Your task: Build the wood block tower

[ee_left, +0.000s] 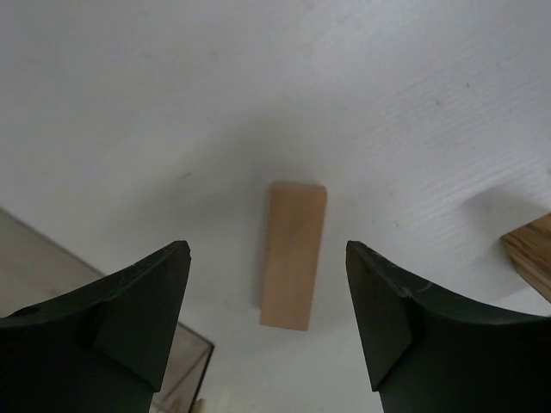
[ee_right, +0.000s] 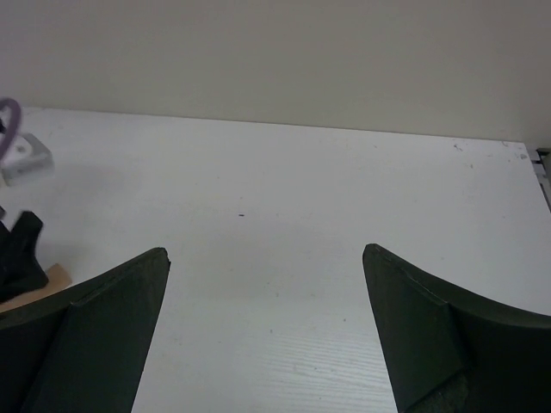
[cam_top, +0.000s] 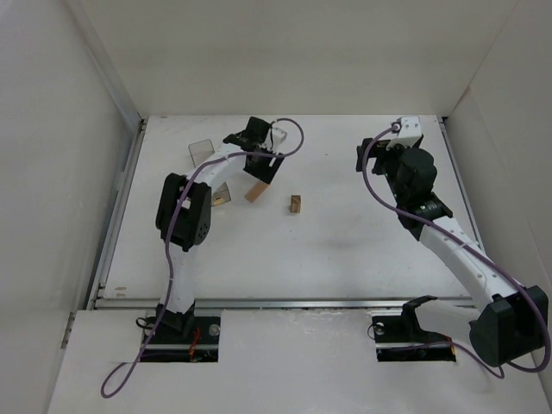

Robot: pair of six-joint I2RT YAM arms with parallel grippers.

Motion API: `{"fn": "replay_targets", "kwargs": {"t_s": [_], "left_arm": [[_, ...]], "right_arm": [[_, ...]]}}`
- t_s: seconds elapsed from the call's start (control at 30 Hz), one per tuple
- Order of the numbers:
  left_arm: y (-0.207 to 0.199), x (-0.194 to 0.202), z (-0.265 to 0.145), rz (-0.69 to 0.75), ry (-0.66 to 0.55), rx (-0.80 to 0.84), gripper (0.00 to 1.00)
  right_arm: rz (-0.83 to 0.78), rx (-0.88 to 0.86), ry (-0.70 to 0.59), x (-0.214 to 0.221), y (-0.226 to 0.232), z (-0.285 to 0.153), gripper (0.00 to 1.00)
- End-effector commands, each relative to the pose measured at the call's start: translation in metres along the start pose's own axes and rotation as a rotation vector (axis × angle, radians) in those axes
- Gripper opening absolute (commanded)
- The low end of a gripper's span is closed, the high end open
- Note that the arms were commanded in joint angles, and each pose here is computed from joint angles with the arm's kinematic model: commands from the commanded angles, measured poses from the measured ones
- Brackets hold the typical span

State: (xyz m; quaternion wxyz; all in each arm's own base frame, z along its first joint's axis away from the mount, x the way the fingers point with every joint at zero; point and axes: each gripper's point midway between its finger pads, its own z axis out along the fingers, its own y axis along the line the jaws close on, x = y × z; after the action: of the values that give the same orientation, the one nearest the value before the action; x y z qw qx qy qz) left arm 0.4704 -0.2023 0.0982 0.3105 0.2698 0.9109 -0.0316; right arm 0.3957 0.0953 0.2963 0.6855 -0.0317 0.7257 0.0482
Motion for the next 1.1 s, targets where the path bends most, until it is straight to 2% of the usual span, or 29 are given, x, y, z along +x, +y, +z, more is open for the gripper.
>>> {"fn": "replay_targets", "kwargs": {"t_s": [0.0,0.07,0.2,0.33,0.77,0.9,1.0,1.07], "left_arm": [[-0.026,0.015,0.001,0.017,0.055,0.126,0.70],[-0.026,0.014,0.005,0.026,0.050,0.126,0.70],[-0.016,0.035,0.024,0.030,0.120,0.087,0.70],[-0.014,0.050,0.035,0.010,0.160,0.087,0.66],[-0.035,0.073,0.045,0.037,0.233,0.209,0.29],[-0.037,0.075,0.046,0.045,0.242,0.226,0.00],[-0.033,0.066,0.037,0.062,0.238,0.216,0.00],[-0.034,0.032,0.016,0.143,0.147,0.240,0.00]], "right_arm": [[0.009,-0.047,-0.052,-0.020,0.010,-0.001,1.00],[0.009,-0.067,-0.052,-0.020,0.013,-0.001,1.00],[0.007,-0.076,-0.041,-0.015,0.014,-0.001,1.00],[0.006,-0.085,-0.041,-0.015,0.016,-0.001,1.00],[-0.003,-0.085,-0.041,-0.015,0.016,-0.001,1.00],[-0.001,-0.086,-0.050,-0.018,0.015,-0.003,1.00],[-0.009,-0.086,-0.061,-0.022,0.015,-0.006,1.00],[-0.009,-0.086,-0.061,-0.022,0.015,-0.006,1.00]]}}
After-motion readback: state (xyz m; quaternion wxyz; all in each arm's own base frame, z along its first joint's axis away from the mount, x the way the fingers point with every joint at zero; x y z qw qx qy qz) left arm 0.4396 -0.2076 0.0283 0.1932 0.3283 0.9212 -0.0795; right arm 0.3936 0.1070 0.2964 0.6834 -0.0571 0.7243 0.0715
